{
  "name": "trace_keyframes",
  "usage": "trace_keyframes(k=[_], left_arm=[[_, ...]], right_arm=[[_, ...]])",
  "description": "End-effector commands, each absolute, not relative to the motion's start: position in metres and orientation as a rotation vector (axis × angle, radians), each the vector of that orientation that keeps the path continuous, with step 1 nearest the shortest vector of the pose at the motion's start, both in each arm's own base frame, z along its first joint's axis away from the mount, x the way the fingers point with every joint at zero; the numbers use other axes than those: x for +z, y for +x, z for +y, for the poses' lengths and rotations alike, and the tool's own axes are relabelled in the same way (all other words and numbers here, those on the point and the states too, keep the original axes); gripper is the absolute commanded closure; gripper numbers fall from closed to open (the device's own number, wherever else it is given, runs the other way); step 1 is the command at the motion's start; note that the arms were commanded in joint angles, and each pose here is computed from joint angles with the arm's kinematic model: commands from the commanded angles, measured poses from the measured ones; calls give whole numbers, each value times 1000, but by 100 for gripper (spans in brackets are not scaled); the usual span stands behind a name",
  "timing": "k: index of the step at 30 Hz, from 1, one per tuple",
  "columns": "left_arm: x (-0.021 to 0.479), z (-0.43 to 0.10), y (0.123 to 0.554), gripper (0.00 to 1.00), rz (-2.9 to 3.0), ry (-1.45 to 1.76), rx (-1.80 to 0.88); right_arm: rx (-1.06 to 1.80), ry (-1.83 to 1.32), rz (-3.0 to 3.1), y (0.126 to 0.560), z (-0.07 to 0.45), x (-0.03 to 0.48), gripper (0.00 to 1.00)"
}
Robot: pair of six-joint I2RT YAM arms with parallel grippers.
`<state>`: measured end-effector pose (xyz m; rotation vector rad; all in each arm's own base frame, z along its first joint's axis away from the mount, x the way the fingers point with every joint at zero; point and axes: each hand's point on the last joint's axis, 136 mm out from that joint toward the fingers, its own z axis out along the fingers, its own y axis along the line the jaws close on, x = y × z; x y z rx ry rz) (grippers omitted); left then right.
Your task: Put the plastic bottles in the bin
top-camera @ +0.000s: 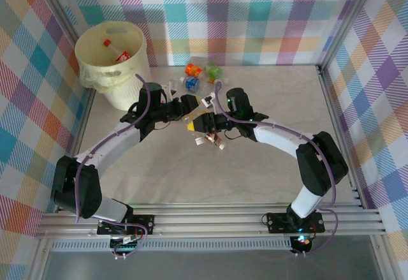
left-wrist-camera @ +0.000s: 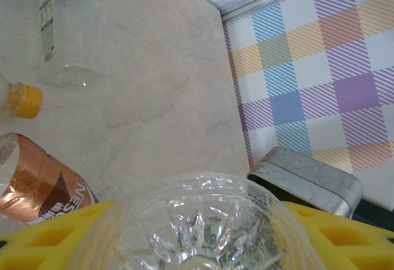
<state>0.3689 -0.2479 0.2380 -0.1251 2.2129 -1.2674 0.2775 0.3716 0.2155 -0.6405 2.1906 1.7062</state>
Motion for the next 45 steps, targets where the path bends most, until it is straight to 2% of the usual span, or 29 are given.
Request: trace_keyframes(k=[1, 3, 4, 5, 11, 18, 24, 28, 33, 41, 45], left_arm=[[233, -239, 380, 46, 2221, -199, -1156], [232, -233, 381, 46, 2219, -229, -1120], [232, -231, 382, 46, 2217, -241, -1108], [231, -228, 383, 47, 2217, -254, -1089], [228, -209, 384, 47, 2213, -336, -981], [234, -177, 381, 47, 2157, -419, -841], [251, -137, 382, 47, 2109, -479, -650], [269, -108, 389, 47, 2090, -508, -515], [308, -78, 406, 47, 1994, -543, -433], [404, -30, 436, 46, 1716, -528, -221], [449, -7, 457, 45, 1576, -555, -199]], right_arm=[[1612, -690, 2090, 282, 372, 235, 39], [1532, -637, 2103, 288, 365, 230, 33], [1503, -615, 2104, 291, 363, 230, 24], [1471, -597, 2103, 293, 359, 229, 1], [1252, -456, 2051, 305, 326, 238, 0], [875, -100, 2110, 332, 238, 230, 0], [619, -33, 2071, 324, 177, 233, 0], [574, -10, 1975, 310, 153, 240, 0], [560, 49, 1923, 298, 130, 240, 0], [535, 67, 1940, 294, 124, 240, 0], [521, 73, 1966, 297, 124, 239, 0]])
